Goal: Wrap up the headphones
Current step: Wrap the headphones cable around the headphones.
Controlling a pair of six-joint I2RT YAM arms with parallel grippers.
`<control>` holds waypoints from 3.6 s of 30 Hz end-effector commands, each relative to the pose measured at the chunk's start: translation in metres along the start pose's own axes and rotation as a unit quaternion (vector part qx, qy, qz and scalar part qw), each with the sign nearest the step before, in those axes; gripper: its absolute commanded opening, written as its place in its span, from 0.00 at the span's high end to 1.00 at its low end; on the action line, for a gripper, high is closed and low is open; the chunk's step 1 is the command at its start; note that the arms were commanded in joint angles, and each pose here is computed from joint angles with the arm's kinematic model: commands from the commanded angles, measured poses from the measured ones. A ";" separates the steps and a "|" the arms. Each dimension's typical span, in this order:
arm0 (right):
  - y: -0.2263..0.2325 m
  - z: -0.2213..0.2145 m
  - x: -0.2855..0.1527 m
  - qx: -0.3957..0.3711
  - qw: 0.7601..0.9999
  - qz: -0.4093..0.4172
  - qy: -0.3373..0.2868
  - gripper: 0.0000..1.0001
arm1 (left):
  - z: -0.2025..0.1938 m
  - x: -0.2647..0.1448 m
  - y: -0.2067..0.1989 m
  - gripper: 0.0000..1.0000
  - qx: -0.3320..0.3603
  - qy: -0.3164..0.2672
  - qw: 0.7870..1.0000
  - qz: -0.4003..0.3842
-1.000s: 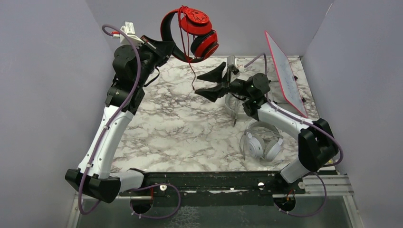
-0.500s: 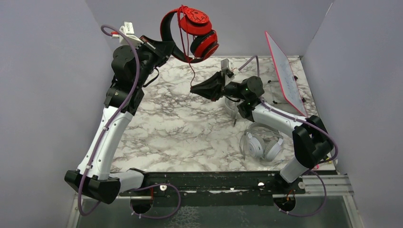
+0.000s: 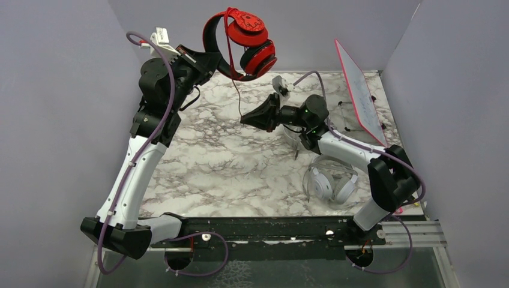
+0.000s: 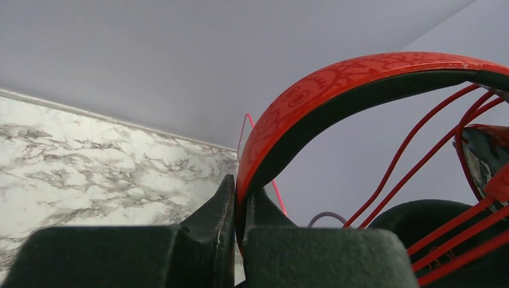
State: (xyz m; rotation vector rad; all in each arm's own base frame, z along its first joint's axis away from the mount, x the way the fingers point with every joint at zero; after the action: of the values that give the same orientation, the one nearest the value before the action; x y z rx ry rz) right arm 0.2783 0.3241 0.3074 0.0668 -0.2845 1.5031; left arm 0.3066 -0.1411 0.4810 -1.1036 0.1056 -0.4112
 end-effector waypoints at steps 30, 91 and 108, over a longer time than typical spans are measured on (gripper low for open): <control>-0.016 0.051 -0.074 0.009 0.991 -0.105 0.083 0.99 | -0.040 -0.015 0.041 1.00 0.030 0.292 0.951 -0.099; -0.002 0.166 -0.075 0.143 0.988 0.048 0.027 0.99 | -0.051 -0.015 0.009 1.00 0.686 -0.065 0.632 -0.355; 0.021 0.184 -0.053 0.207 0.977 0.027 0.030 0.99 | -0.049 -0.013 -0.004 1.00 0.718 -0.091 0.593 -0.353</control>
State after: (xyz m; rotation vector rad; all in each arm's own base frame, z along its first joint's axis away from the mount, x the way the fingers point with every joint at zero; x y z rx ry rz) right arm 0.2521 0.2327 0.4396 0.3646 0.1540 1.5934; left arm 0.2737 -0.1822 0.4530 0.5017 -0.7720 -0.8981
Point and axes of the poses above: each gripper's point midway between its finger pads, its own x axis out along the fingers, its own y axis along the line the jaws close on, z = x × y, the point moved 6 cm from there along -x, back along the fingers, and after that the axes turned 14 degrees about -x, right-handed, at the moved point
